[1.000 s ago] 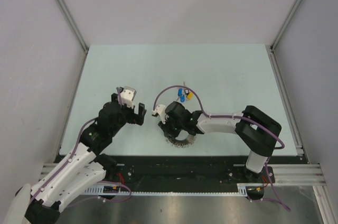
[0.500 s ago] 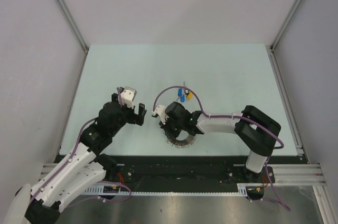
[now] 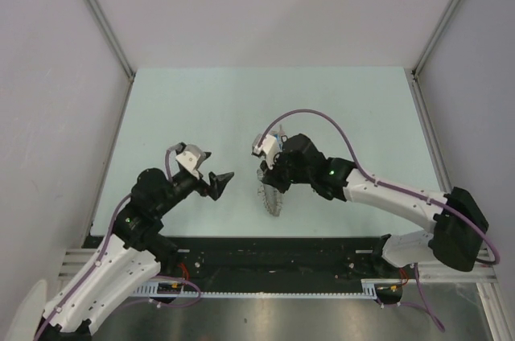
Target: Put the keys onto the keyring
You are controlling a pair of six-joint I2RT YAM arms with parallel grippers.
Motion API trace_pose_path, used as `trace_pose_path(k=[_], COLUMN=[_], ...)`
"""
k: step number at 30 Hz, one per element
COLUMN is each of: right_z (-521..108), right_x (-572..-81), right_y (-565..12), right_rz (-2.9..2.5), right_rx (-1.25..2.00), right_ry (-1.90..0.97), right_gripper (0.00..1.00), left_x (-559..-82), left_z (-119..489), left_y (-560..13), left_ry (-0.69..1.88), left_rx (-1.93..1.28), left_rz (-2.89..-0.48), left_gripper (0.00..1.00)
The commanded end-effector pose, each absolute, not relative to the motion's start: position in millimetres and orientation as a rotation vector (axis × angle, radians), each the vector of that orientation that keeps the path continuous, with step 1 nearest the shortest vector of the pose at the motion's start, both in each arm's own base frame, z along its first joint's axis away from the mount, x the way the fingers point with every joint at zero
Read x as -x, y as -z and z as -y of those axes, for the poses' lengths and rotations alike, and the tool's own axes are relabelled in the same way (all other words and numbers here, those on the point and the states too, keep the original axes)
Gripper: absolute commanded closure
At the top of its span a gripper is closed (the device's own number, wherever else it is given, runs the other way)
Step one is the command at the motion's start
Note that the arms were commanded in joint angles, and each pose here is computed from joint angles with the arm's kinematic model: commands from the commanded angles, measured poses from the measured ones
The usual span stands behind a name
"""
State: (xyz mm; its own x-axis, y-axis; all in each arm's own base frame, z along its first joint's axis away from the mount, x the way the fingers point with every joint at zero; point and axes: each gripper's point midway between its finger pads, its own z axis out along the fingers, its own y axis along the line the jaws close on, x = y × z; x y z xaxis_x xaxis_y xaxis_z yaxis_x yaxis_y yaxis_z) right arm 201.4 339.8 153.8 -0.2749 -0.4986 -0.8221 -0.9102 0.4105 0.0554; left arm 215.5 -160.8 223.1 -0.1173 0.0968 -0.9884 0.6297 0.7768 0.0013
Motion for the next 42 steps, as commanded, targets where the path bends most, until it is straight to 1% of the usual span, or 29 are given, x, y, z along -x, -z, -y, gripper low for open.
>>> trace_pose_path(k=[1,8,10,13,16,17,19,20,25,30,34,42], right_z=[-335,-329,-328,-327,-326,-326,-328,-328,-332,-334,-337,-341], right_x=[-198,-186,-183,-177,-174,-173,-170,-170,-165,-164,-160,-158], right_y=[-193,-218,-223,-230,-230,-231,-230,-231,-227,-227,-226,-226], right_rz=[-1.787,-1.693,-1.671,-1.638,-1.624,-1.617,-1.607,-1.603,-1.591,-1.58,-1.573,-1.566], right_rx=[1.211,1.244,1.252,1.271,1.293,1.3,1.318,1.323,1.353,1.362,1.383,1.404], right_ry=[-0.73,-0.757,-0.764,-0.783,-0.788,-0.788,-0.799,-0.802,-0.815,-0.82,-0.823,-0.814], right_gripper=[1.0,1.0,1.0,1.0,1.0,1.0,1.0,1.0,1.0,1.0,1.0,1.0], left_x=[-184,-156,-156,-153,-152,-151,-150,-150,-149,-155,-163,-159], left_z=[203,235,242,248,252,253,256,258,262,263,263,267], left_y=[-262,-260,-255,-247,-250,-251,-253,-251,-243,-235,-233,-222], left_ry=[0.723,0.888,0.929,0.976,0.998,1.003,1.025,1.036,1.095,1.056,1.029,1.07], left_rx=[-0.837,-1.145,-1.197,-1.276,-1.325,-1.335,-1.354,-1.361,-1.391,-1.375,-1.35,-1.377], left_rz=[-1.376,-1.261,-1.282,-1.291,-1.267,-1.256,-1.232,-1.232,-1.268,-1.304,-1.334,-1.381], left_gripper=[0.1,0.14,0.14,0.18,0.3,0.4,0.49,0.57,0.68,0.7,0.7,0.71])
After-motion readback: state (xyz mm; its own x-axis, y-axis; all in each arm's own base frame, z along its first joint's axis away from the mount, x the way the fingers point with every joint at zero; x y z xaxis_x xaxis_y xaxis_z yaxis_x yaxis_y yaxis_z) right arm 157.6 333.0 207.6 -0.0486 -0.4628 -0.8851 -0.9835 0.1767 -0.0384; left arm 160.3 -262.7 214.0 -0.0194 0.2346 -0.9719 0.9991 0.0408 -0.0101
